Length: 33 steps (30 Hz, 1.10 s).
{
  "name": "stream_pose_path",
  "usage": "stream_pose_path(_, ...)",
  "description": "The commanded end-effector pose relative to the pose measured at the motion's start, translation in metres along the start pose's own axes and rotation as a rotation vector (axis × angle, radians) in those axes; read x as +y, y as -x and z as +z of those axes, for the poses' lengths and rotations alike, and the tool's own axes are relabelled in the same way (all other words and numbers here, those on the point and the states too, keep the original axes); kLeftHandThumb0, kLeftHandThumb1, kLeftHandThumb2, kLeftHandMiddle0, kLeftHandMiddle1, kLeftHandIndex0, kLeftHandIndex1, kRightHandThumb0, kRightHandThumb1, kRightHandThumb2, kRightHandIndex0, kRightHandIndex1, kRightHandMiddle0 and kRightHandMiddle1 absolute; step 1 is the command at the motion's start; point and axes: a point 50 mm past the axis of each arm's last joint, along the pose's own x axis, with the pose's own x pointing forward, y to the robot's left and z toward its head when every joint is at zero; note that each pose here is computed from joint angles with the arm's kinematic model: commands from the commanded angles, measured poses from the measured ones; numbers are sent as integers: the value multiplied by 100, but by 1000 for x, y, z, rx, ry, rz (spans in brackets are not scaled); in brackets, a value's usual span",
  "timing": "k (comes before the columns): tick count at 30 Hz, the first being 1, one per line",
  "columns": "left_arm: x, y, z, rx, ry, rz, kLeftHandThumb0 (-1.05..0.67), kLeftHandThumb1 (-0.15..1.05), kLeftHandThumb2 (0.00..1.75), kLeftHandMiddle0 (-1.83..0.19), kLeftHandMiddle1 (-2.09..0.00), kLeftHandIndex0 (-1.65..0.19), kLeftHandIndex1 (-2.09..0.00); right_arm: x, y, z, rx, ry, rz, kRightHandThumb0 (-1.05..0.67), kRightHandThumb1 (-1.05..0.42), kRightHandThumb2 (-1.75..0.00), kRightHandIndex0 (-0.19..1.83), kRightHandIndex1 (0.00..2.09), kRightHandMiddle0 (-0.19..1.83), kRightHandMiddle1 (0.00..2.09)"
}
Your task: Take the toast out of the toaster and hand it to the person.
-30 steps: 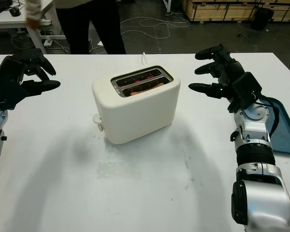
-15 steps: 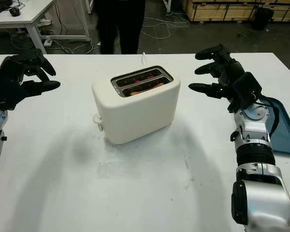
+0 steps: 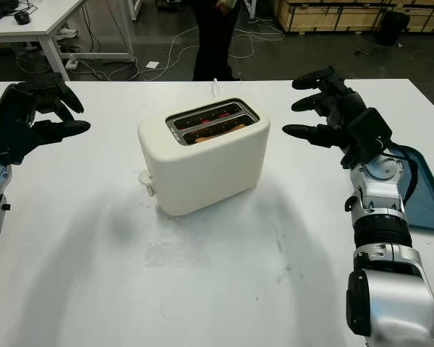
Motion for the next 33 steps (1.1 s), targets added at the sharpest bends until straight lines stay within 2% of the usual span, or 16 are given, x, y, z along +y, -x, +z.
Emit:
stream_pose_path(1,-2,0,0,-3,5,1,-105,84,0,-69,-152,-63,-152,1,1,0,-13,-10,-6,-105,-61,0,0,153,5,136)
stream_pose_path(33,-2,0,0,-4,6,2,-105,84,0,-70,-152,-63,-152,1,1,-1,-11,-10,-5,-105,-60,0,0,151,5,136)
